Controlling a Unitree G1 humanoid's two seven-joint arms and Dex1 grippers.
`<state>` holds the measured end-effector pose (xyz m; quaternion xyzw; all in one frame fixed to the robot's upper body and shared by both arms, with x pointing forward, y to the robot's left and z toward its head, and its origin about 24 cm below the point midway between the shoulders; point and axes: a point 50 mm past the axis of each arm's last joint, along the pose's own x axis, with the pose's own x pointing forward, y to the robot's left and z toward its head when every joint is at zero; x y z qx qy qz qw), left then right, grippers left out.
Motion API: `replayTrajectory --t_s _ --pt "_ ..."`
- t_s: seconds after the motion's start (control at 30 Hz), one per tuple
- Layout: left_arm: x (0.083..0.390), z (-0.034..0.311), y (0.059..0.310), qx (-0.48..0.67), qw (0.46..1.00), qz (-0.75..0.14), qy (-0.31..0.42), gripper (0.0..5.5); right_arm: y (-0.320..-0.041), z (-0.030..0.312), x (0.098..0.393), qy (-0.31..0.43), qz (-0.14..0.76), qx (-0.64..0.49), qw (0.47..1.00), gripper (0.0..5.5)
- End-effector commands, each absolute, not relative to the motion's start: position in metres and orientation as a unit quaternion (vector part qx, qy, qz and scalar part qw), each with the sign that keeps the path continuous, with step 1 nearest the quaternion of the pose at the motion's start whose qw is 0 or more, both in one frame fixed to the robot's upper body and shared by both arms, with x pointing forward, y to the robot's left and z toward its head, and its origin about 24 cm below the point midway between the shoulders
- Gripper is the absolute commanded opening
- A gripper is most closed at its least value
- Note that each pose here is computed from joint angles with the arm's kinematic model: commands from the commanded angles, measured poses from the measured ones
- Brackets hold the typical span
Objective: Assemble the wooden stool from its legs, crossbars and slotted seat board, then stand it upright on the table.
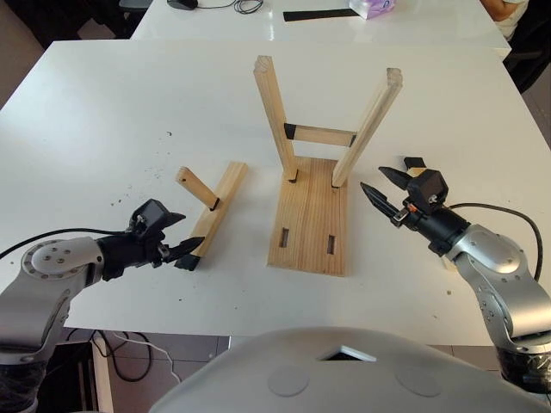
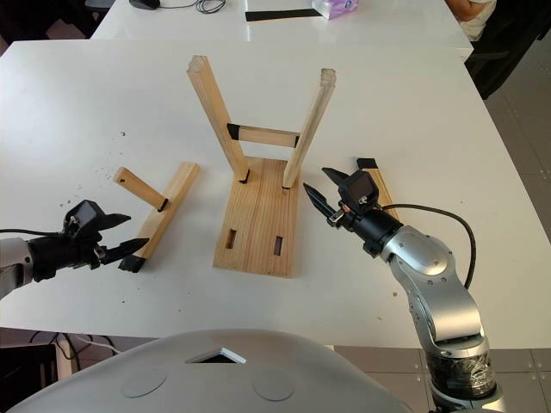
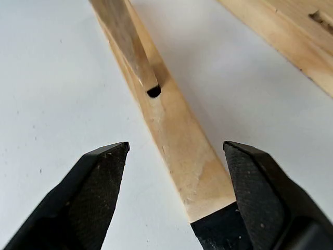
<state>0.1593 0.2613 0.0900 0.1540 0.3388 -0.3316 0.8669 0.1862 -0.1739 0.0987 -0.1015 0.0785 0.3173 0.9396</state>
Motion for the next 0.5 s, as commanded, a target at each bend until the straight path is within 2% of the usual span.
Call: replayTrajectory --t_s 0.03,0.23,0.4,0.5 --pt "0.159 0.082 0.254 0.137 0.870 -0.322 0.347 3.36 -0.172 0.100 0.189 0.072 0.318 -0.107 0.939 2.34" --pt "0.156 0.069 0.244 0.109 0.869 -0.309 0.371 3.36 -0.167 0.100 0.191 0.071 0.329 -0.111 0.935 2.34" --pt "0.157 0.051 0.258 0.122 0.872 -0.251 0.403 3.36 -0.164 0.099 0.191 0.072 0.332 -0.114 0.934 2.34" --pt "0.161 0.047 0.265 0.126 0.877 -0.235 0.400 3.04 -0.164 0.098 0.191 0.073 0.330 -0.114 0.934 2.34"
